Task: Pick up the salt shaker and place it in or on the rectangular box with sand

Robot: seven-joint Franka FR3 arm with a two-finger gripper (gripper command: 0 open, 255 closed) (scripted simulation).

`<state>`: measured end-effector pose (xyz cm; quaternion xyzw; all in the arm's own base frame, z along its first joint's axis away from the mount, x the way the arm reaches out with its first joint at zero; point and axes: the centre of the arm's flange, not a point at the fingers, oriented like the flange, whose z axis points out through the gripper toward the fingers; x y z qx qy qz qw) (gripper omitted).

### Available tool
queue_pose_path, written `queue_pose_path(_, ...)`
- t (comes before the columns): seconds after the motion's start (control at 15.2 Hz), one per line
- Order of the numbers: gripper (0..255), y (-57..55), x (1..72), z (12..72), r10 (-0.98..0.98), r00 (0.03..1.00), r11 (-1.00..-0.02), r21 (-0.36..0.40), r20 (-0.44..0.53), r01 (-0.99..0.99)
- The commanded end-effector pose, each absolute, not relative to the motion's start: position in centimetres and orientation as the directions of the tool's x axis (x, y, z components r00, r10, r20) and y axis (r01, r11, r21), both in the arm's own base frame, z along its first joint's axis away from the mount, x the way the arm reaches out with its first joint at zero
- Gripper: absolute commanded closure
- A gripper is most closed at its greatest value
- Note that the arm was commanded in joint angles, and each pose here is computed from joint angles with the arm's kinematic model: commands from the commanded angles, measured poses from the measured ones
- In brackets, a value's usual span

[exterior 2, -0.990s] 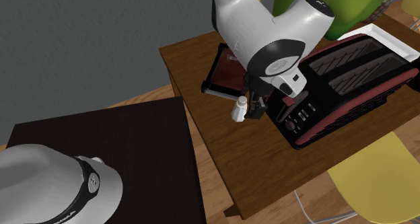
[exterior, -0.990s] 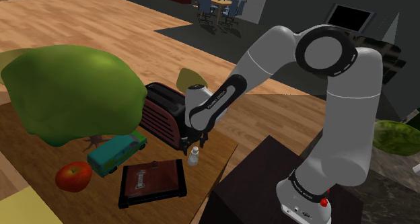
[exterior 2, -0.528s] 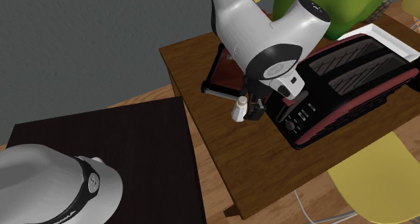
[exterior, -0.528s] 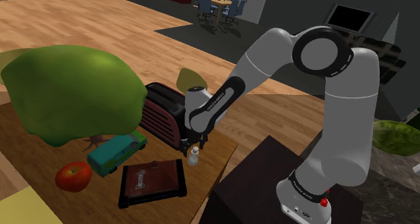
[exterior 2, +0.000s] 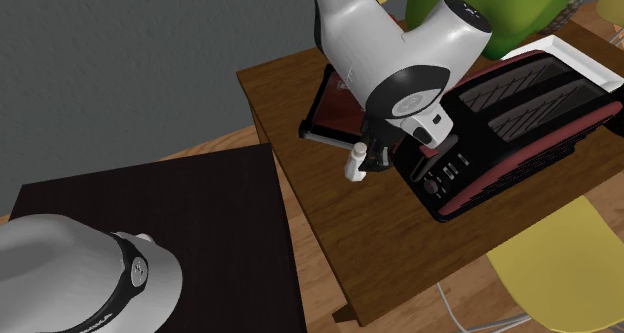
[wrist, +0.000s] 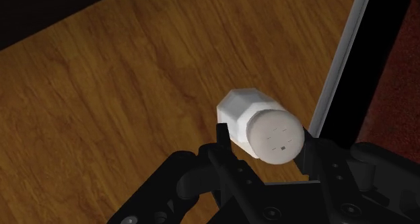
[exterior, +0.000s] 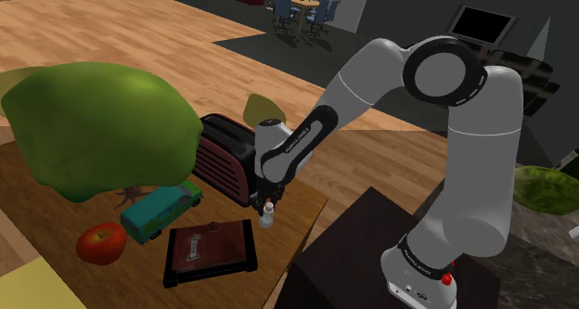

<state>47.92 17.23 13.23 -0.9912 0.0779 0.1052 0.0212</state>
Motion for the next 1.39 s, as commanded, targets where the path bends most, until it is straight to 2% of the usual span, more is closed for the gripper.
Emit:
queue_pose_path(0.0,255,17.3,47.9,13.2,-0.149,0.966,-0.987,-0.025,-0.213,-0.158)
queue_pose_path(0.2,255,17.3,47.8,13.2,-0.149,0.966,-0.987,-0.025,-0.213,-0.158)
queue_pose_path(1.32,255,17.3,47.8,22.2,-0.149,0.966,-0.987,-0.025,-0.213,-0.158)
